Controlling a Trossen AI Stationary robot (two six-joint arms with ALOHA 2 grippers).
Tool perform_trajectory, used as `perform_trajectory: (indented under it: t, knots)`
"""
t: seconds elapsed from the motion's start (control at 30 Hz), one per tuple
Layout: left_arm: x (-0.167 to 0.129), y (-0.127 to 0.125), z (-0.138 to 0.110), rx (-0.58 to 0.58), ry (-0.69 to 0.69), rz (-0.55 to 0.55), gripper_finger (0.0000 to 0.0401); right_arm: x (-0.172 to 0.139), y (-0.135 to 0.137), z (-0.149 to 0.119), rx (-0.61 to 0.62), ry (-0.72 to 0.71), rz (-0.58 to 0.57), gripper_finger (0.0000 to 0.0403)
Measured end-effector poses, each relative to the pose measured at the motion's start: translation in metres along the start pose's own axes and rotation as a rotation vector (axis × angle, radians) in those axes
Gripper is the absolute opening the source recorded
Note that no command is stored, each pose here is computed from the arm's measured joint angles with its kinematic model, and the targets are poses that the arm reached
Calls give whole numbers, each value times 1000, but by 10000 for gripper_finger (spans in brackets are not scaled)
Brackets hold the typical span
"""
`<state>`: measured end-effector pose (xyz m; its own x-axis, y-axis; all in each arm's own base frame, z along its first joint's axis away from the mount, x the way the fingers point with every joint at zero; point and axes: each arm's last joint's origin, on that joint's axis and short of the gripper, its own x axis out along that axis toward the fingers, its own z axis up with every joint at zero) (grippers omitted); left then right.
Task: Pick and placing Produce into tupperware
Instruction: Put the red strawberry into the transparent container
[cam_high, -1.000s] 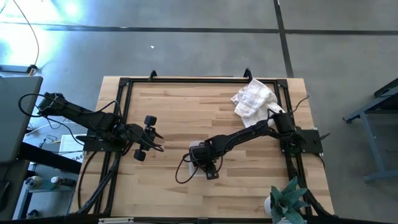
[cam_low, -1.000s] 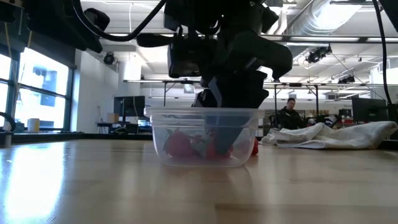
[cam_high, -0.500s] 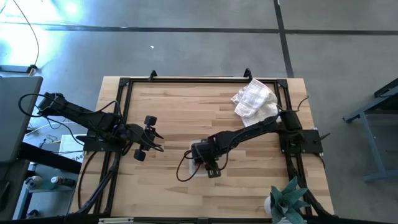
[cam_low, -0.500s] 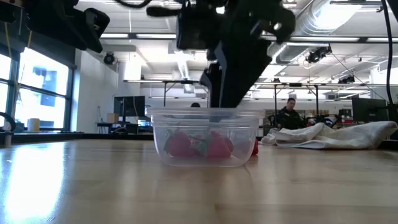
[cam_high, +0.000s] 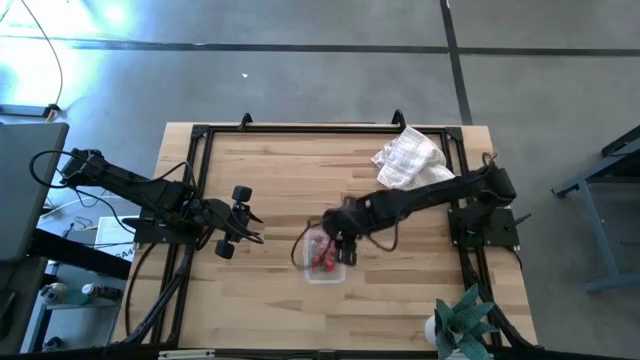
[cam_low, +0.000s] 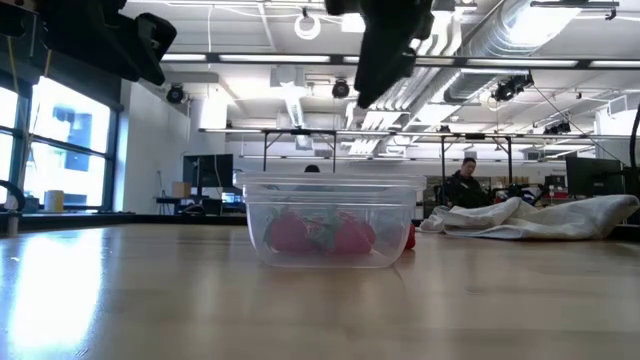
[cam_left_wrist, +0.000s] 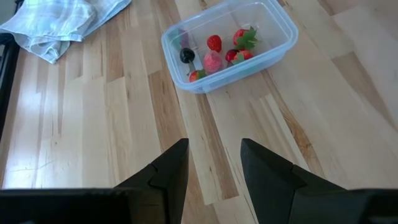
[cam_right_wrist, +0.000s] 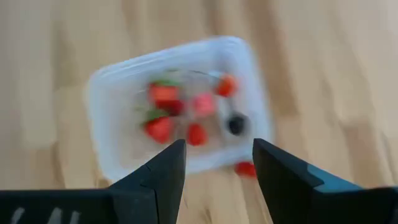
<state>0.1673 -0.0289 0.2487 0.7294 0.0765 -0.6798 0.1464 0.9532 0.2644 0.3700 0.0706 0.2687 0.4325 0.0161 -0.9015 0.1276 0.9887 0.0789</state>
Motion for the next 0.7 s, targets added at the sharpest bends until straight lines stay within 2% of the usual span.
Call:
perform_trajectory:
  t: [0.13, 0.3, 0.53, 0.7]
  knots:
    - [0, 0, 0, 0, 0, 0, 136, -17, -24, -5, 258, 46, -82, 178]
    - [0, 0, 0, 0, 0, 0, 136, -21, -45, -9, 459, 113, -147, 178]
    - [0, 0, 0, 0, 0, 0, 136, -2, -57, -11, 630, 182, -215, 178]
    - [0, 0, 0, 0, 0, 0, 136, 19, -56, -15, 680, 273, -241, 178]
